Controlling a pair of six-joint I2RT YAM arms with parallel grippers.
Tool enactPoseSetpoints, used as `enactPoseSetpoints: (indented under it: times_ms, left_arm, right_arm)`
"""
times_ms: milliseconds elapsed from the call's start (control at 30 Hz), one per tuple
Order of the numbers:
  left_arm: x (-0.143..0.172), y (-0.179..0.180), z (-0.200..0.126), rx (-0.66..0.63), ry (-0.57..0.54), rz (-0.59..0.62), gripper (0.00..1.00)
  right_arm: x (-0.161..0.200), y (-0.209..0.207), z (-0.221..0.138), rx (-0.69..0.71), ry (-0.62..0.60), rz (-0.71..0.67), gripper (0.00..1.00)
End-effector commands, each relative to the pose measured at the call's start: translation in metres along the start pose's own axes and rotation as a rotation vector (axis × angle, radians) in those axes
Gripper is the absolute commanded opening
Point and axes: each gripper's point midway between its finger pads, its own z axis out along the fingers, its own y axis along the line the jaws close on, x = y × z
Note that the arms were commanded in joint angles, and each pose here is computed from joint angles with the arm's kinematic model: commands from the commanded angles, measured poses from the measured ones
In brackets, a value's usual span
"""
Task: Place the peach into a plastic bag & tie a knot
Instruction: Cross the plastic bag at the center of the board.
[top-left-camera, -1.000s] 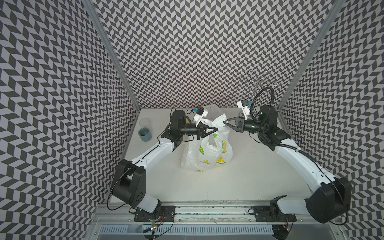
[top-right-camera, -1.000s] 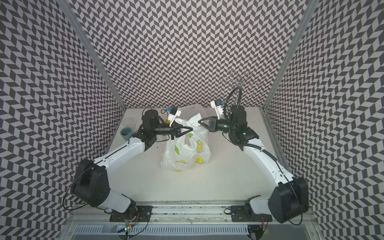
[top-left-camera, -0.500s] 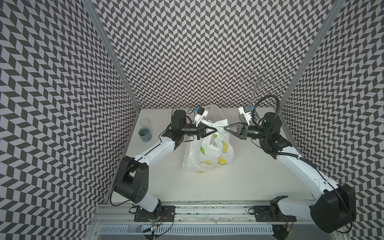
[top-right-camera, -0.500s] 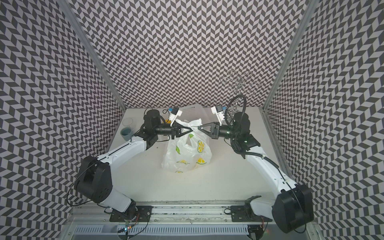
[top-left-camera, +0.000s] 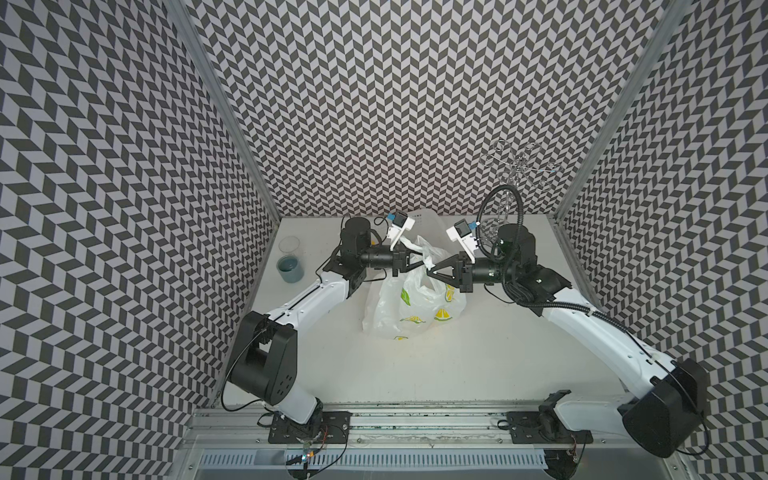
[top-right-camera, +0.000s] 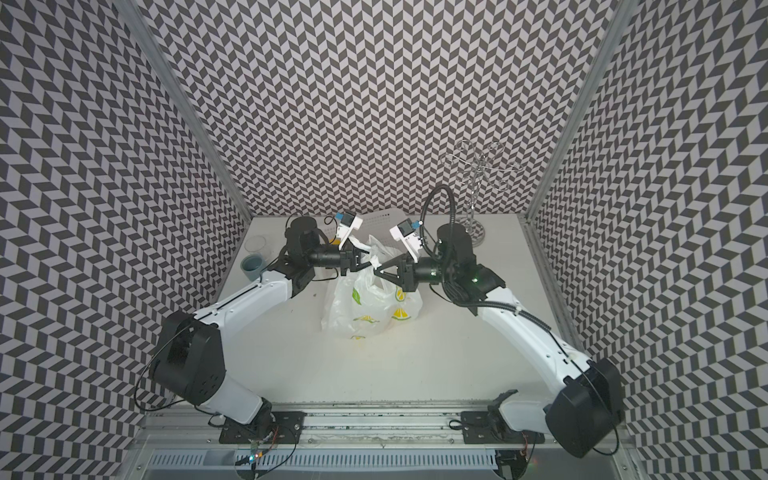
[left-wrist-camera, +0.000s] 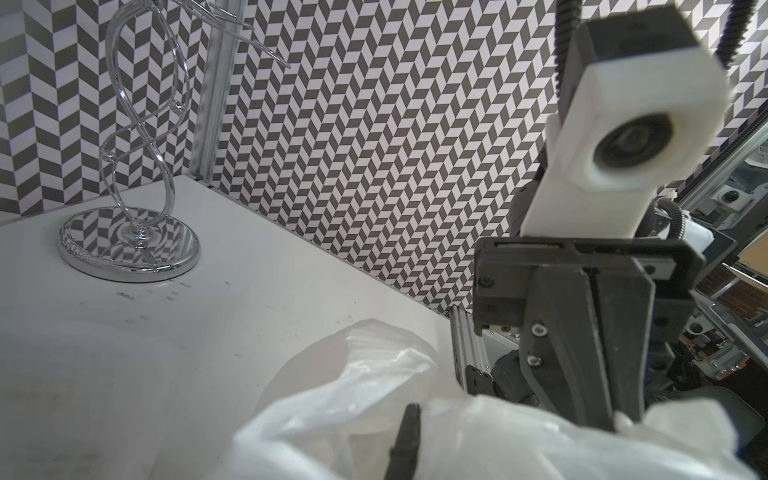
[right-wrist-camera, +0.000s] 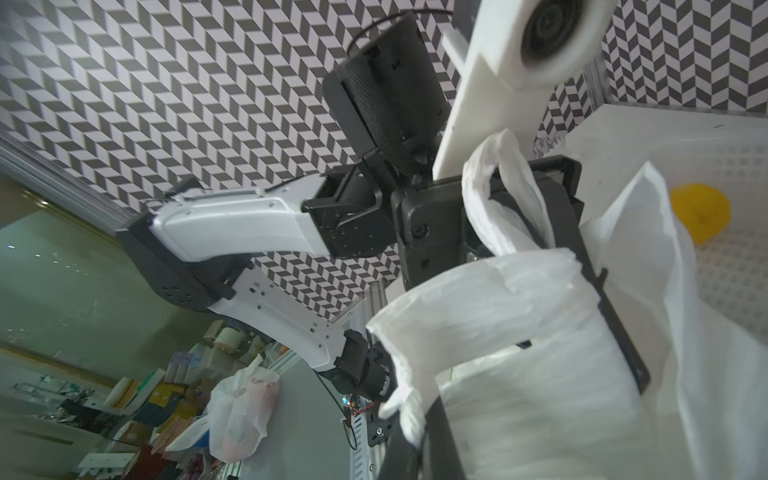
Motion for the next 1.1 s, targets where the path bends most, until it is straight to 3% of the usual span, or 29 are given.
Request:
enactPoseSetpoints:
  times_ms: [0, 200, 400, 833, 933, 1067]
  left_arm:
    - [-0.014, 0.021, -0.006, -0.085, -0.044, -0.014, 0.04]
    - [-0.013, 0.022, -0.006, -0.082, -0.039, -0.014, 0.04]
    - [-0.013, 0.015, -0.008, -0.068, -0.026, 0.024, 0.04]
    - [-0.035, 0.009, -0.015, -0.163, 0.0, 0.377, 0.06]
    - [-0.028, -0.015, -0.013, -0.079, -0.008, 0.445, 0.05]
    - [0.0, -0.054, -0.011, -0.026, -0.032, 0.704, 0.02]
  right_arm:
    - [0.033, -0.01, 0.013, 0.043, 0.122, -0.055, 0.0]
    - [0.079, -0.063, 0.039, 0.253, 0.283, -0.018, 0.0]
    - [0.093, -0.127, 0.031, 0.552, 0.365, 0.026, 0.0]
    - [0.126, -0.131, 0.03, 0.651, 0.493, -0.014, 0.0]
    - [0.13, -0.14, 0.029, 0.713, 0.468, -0.004, 0.0]
    - [0.087, -0.093, 0.042, 0.513, 0.324, -0.033, 0.05]
